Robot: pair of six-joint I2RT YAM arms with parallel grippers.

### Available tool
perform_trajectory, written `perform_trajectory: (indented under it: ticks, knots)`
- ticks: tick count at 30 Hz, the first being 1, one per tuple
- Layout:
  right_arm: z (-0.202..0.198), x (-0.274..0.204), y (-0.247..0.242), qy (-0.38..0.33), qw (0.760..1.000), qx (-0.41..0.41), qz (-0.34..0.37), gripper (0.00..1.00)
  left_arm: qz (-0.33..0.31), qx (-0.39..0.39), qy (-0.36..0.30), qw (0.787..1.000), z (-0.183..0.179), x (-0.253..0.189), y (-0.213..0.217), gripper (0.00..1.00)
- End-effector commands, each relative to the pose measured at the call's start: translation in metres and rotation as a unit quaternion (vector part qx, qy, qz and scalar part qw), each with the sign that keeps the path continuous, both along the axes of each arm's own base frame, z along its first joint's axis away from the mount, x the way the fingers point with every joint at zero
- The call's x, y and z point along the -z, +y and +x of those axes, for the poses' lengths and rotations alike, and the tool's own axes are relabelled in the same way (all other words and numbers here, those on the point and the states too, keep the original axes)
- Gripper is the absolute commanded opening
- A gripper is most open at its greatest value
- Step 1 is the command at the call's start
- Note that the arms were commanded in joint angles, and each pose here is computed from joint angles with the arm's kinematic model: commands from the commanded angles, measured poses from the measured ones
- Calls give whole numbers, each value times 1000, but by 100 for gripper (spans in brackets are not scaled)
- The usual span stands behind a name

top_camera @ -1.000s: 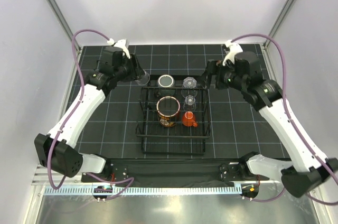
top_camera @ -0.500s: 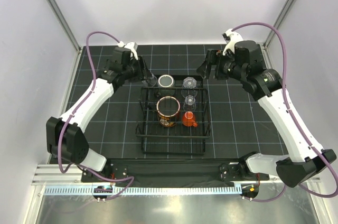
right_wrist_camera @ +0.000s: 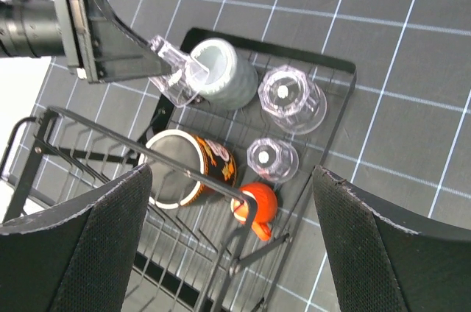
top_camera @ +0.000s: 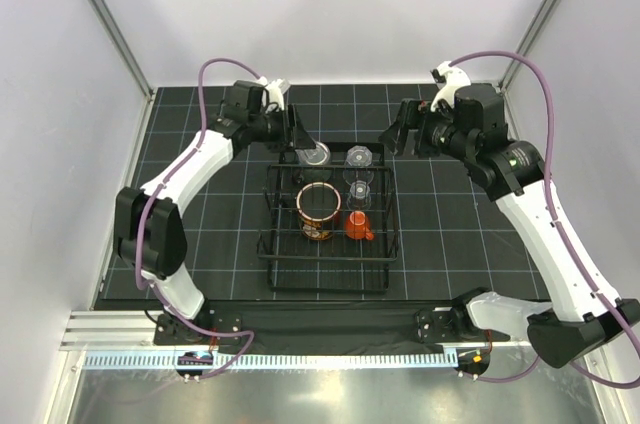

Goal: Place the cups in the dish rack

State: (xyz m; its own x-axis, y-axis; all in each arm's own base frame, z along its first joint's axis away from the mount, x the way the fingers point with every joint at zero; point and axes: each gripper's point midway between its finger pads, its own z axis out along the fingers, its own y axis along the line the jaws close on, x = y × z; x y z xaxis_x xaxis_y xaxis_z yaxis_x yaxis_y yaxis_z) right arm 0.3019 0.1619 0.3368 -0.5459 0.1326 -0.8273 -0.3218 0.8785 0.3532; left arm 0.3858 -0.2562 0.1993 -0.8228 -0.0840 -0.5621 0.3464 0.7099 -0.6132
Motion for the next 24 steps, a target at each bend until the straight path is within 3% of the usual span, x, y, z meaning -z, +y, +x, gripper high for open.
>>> perform_trajectory:
  ticks: [1,16,24]
  knots:
    - [-4,-6,-2,-21,1000,-5,8,89,-29,42,-34,998,-8,-23,-18,0]
    - [-8,-3,-7,-20,1000,-4,10,89,-17,62,-24,998,-18,-11,-46,0]
    - [-9,-2,-7,-19,1000,-4,15,89,-24,100,6,995,-42,0,-53,0]
